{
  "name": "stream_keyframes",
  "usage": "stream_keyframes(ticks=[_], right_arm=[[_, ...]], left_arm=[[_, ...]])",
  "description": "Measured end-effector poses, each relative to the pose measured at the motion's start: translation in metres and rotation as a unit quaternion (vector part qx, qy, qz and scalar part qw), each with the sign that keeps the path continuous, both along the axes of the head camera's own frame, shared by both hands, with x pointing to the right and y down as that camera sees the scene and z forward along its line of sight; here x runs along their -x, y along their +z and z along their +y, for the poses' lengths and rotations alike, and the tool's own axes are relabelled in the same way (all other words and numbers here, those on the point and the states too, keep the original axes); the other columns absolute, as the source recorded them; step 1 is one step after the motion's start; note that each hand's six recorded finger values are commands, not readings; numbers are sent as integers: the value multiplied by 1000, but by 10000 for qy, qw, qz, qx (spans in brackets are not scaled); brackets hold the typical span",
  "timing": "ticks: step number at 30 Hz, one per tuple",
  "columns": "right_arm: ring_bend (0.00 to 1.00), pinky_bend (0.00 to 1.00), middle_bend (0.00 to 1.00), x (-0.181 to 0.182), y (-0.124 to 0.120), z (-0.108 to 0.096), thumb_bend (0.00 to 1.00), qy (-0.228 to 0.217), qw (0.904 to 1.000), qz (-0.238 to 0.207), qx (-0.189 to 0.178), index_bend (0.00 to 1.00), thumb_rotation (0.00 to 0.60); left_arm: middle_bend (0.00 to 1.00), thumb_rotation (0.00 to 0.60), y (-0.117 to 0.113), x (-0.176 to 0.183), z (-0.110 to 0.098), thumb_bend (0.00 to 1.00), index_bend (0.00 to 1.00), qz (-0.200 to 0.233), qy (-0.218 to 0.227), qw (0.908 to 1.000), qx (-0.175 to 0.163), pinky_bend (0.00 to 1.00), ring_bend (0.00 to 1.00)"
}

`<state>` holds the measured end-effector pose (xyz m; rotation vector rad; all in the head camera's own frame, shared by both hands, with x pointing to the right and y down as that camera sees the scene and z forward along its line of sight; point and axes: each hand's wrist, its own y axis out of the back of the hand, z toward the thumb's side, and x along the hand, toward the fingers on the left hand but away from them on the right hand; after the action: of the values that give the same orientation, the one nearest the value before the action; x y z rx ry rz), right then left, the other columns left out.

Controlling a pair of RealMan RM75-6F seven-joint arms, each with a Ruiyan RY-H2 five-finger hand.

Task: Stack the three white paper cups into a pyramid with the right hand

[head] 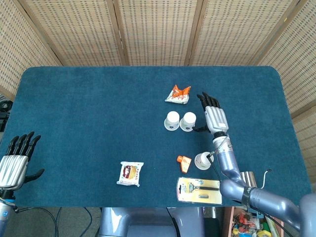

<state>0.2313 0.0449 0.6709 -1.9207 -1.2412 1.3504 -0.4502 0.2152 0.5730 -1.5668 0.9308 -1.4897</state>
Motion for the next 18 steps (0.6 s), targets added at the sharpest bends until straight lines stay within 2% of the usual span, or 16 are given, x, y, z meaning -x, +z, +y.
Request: stream_keyframes(ticks=[5, 10, 15, 18], right_arm=[[0, 0, 0, -17, -30, 13, 12, -75, 9998, 150, -53, 130, 600], [0, 0, 0, -42, -57, 40, 12, -180, 9988, 460, 10, 211, 600], [0, 0, 0, -53, -71, 68, 12, -494, 9954, 818, -90, 253, 600], [0, 0, 0, -56, -72, 91, 12, -681, 9930, 960, -68, 267, 600]], left_arm=[[0, 600, -3, -4, 2, 196, 0, 47, 78, 10000, -22, 0, 0], [0, 600, -4, -8, 4, 196, 0, 64, 156, 9999, -19, 0, 0], [0, 600, -4, -14, 7, 197, 0, 85, 248, 9997, 2, 0, 0], [0, 600, -5, -16, 8, 196, 0, 115, 265, 9996, 10, 0, 0]])
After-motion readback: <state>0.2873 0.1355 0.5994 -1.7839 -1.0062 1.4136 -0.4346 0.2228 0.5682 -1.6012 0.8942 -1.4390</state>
